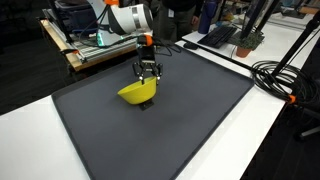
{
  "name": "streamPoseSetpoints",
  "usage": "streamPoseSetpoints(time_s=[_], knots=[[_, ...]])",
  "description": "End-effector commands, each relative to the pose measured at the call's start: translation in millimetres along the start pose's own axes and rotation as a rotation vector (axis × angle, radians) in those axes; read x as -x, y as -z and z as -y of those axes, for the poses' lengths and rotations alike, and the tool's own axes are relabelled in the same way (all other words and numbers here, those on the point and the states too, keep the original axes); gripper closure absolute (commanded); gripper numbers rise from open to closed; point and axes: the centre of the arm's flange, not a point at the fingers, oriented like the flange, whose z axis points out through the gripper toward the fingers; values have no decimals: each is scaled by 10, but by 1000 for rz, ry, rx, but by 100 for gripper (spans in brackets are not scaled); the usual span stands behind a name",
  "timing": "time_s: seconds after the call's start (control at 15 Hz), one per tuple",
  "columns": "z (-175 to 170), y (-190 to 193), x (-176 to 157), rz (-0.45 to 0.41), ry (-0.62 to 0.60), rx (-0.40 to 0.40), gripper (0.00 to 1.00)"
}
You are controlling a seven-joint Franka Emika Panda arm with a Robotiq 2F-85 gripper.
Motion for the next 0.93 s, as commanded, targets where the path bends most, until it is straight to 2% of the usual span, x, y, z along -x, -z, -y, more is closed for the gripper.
streamPoseSetpoints(time_s=[0.0,0.33,0.47,0.6,0.73,0.8,0.87], knots=[[43,137,97,-7,-21,19,2],[1,997,408,2,12,45,0],[7,1306,497,20,-12,54,0],[-7,1627,588,100,-44,92,0],[-57,1941,690,217,-22,146,0],[-85,2026,714,259,-1,167,0],[-196,1529,618,165,-12,137,0]])
